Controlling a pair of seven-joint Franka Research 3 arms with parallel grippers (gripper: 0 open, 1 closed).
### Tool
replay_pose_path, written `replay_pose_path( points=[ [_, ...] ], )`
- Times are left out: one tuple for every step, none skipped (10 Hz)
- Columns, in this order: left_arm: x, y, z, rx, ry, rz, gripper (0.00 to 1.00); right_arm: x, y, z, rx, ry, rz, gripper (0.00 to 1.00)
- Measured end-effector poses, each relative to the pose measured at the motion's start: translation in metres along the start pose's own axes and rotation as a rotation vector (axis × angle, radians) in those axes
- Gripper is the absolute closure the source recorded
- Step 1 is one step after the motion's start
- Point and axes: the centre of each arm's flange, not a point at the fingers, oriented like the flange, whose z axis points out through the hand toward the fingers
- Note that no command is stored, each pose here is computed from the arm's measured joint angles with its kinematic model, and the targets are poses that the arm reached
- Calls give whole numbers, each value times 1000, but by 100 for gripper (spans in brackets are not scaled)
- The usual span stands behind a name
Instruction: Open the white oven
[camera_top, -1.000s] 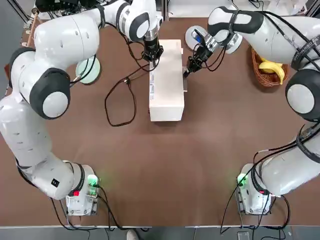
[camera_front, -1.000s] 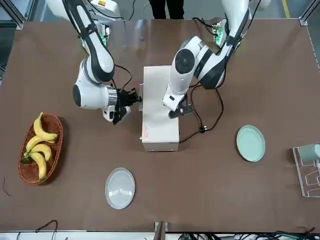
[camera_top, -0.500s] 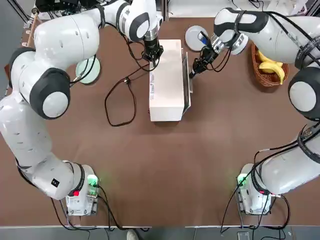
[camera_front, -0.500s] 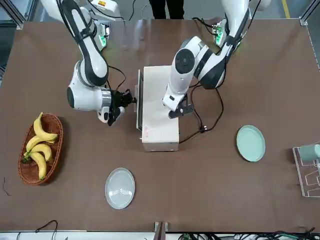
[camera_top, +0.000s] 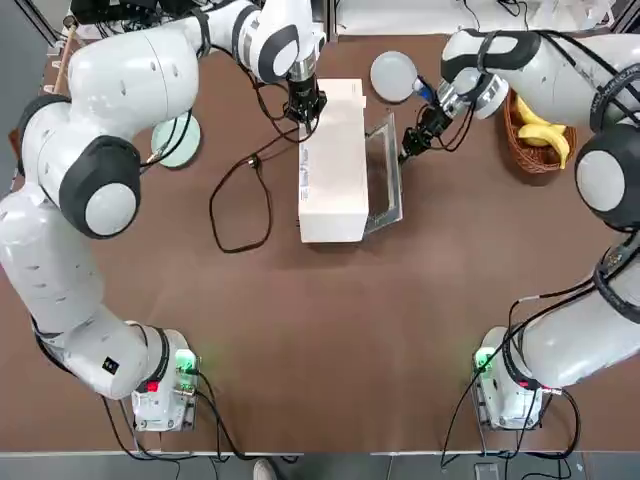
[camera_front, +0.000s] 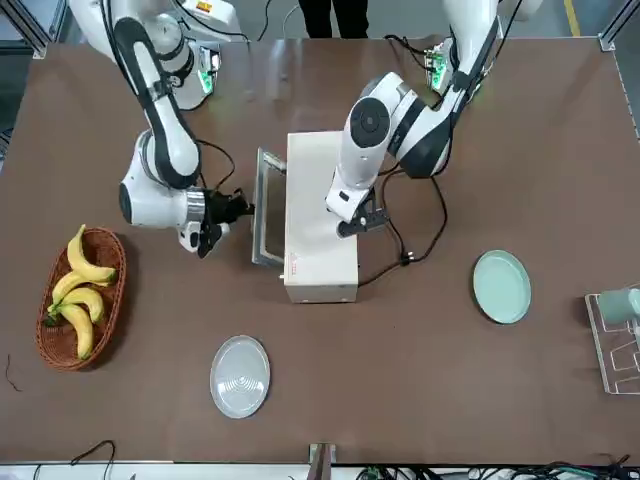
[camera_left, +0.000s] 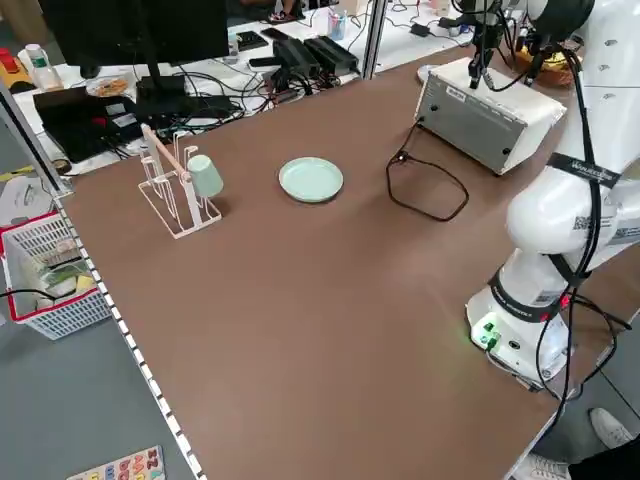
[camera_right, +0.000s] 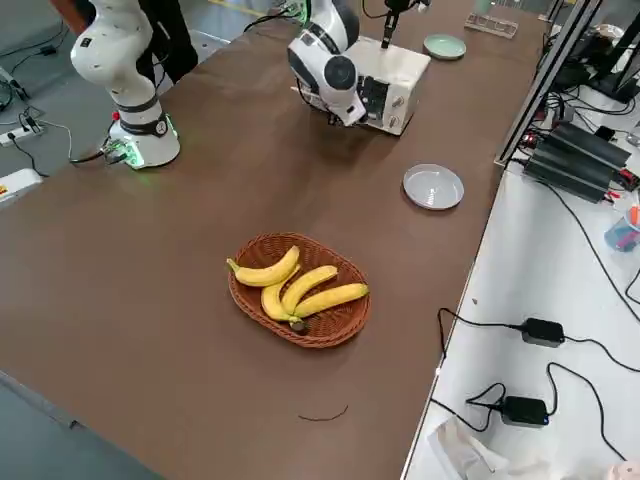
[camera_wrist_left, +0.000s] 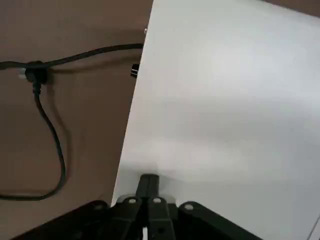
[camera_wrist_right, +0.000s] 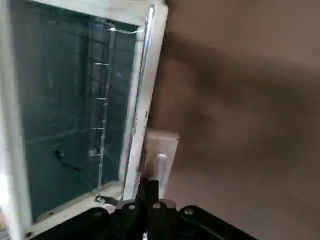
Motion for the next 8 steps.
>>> replay_pose_path(
  points=[
    [0, 0, 0, 0, 0, 0, 99, 0, 16, -1, -30, -1, 10, 96],
    [0, 0, 0, 0, 0, 0, 99, -1, 31, -7, -65, -11, 10, 96],
    [0, 0, 0, 0, 0, 0, 99, -4, 50, -20, -107, -18, 4, 96],
    [0, 0, 0, 0, 1, -1, 99, -8, 72, -38, -147, -22, -9, 96],
    [1, 0, -1, -1, 1, -2, 99, -14, 97, -57, -192, -30, -32, 96],
    [4, -2, -2, -2, 6, -4, 98, -20, 121, -80, -246, -51, -64, 96],
    [9, -4, -10, -10, 19, -10, 92, -24, 141, -106, -302, -71, -90, 96],
    [15, -8, -27, -24, 35, -22, 86, -24, 156, -134, -364, -81, -111, 96]
  ],
)
